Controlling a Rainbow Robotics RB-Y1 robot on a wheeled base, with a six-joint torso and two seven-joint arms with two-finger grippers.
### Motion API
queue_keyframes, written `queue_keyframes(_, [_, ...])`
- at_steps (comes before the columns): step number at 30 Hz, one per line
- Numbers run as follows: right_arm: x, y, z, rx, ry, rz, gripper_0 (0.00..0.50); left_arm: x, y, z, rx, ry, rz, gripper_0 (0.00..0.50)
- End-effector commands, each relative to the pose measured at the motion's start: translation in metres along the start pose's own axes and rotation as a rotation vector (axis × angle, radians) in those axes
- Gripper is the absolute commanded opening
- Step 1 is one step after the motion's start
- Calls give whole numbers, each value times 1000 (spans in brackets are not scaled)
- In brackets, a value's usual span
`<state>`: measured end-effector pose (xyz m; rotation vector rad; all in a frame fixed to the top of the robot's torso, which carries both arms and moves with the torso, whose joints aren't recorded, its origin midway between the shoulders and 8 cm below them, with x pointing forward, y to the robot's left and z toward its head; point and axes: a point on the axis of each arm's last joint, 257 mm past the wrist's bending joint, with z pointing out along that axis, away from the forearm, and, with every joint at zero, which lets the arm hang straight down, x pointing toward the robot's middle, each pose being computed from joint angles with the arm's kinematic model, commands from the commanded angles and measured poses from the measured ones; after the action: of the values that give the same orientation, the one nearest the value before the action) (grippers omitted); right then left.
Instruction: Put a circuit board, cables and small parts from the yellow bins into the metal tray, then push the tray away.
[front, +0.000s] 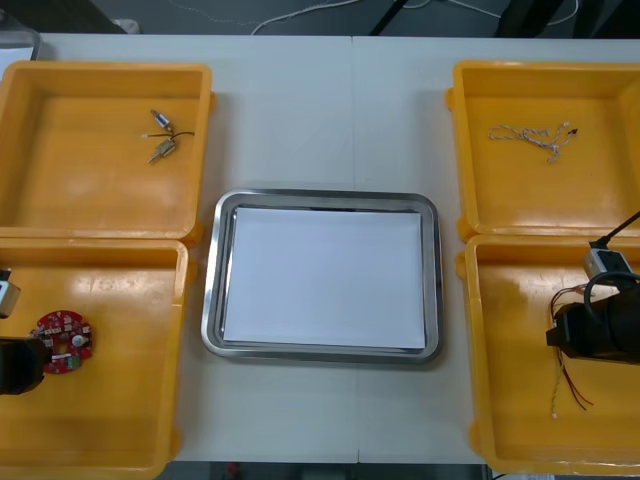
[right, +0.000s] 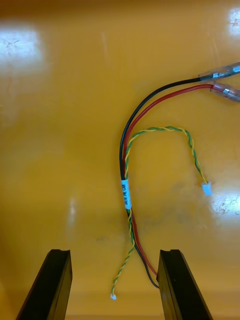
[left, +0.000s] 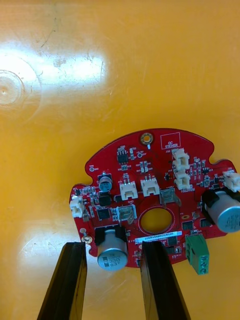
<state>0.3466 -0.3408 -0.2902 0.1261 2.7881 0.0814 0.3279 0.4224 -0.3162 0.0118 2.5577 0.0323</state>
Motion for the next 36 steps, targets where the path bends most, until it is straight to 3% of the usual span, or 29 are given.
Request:
queue_keyframes(1, [-11, 10, 8, -16, -23, -75, 500, -3, 21, -19, -42, 4, 130, 336])
queue_keyframes(10, [-12, 5, 23, -11, -24, -93, 500, -14, 19, -50, -38, 15, 136, 338])
queue_keyframes(15, [-10, 4, 31, -8, -21, -105, 500, -15, 11, -57, -37, 19, 79, 341])
queue_keyframes(18, [-10, 3, 36, -8, -19, -113, 500, -13, 3, -58, -29, 6, 54, 342])
queue_keyframes(27, [-10, 2, 42, 6, -25, -134, 500, -13, -18, -45, -20, -83, 3, 340])
queue_keyframes(28, [-9, 2, 43, 10, -25, -137, 500, -11, -19, -43, -23, -90, 1, 347])
queue_keyframes(33, [-10, 2, 44, 20, -30, -146, 500, -1, -28, -32, -38, -105, -1, 500])
queue_keyframes(35, [-10, 2, 44, 20, -30, -146, 500, 1, -32, -29, -40, -109, -2, 500])
queue_keyframes(36, [-10, 2, 44, 18, -29, -146, 422, 2, -35, -28, -35, -106, -4, 500])
